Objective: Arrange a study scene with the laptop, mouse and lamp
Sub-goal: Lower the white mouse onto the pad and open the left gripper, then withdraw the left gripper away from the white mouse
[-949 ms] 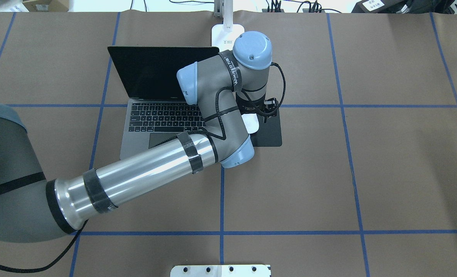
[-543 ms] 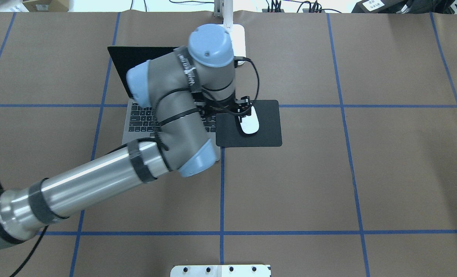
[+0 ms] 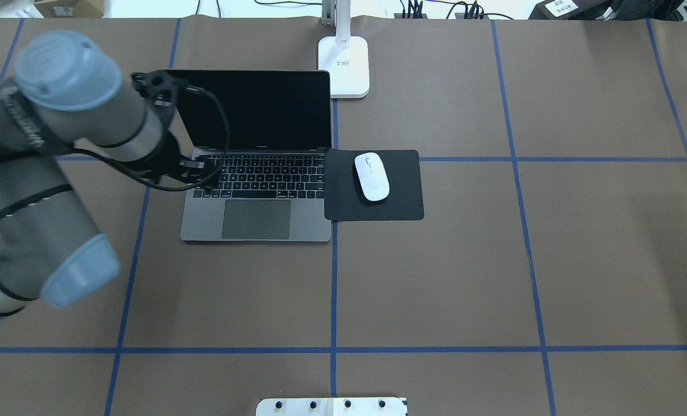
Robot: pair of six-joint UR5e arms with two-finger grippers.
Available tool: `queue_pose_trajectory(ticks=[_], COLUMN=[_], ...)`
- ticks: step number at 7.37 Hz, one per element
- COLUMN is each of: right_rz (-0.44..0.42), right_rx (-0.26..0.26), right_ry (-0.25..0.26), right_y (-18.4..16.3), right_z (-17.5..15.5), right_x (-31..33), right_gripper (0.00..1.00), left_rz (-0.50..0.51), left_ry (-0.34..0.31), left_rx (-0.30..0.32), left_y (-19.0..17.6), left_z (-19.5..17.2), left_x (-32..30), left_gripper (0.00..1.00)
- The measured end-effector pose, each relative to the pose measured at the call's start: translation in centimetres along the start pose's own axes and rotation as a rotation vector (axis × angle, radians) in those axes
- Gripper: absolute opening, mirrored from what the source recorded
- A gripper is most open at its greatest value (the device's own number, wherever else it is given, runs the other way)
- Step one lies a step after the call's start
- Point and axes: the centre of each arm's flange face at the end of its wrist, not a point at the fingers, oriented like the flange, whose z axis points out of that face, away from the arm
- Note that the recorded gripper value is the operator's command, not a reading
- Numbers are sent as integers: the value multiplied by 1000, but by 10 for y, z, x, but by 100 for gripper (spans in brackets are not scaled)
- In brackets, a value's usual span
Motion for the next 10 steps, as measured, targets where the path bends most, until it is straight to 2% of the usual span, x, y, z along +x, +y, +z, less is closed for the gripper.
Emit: queue_pose_trajectory(ticks=[2, 4, 6, 8, 10], right_rz=[-5, -7, -8, -9, -10], right_rx=[5, 8, 9, 10, 11], right_ry=[-1, -2, -4, -4, -4], right_y=[-2, -5, -5, -5, -6], right_z=[0, -1, -1, -2, -2], right_x=[-1, -2, -2, -2, -3], right_gripper=[100, 100, 100, 100, 100], left_rz=[113, 171, 156, 90, 30], left_ry=[-68, -62, -50, -52, -54], left_rx=[-15, -43, -66, -79, -89], left_y=[20, 50, 108, 169, 188], left_z=[-34, -67, -77, -70, -63], left_x=[-147, -299, -416, -487, -513], left_gripper=[100, 100, 100, 100, 100])
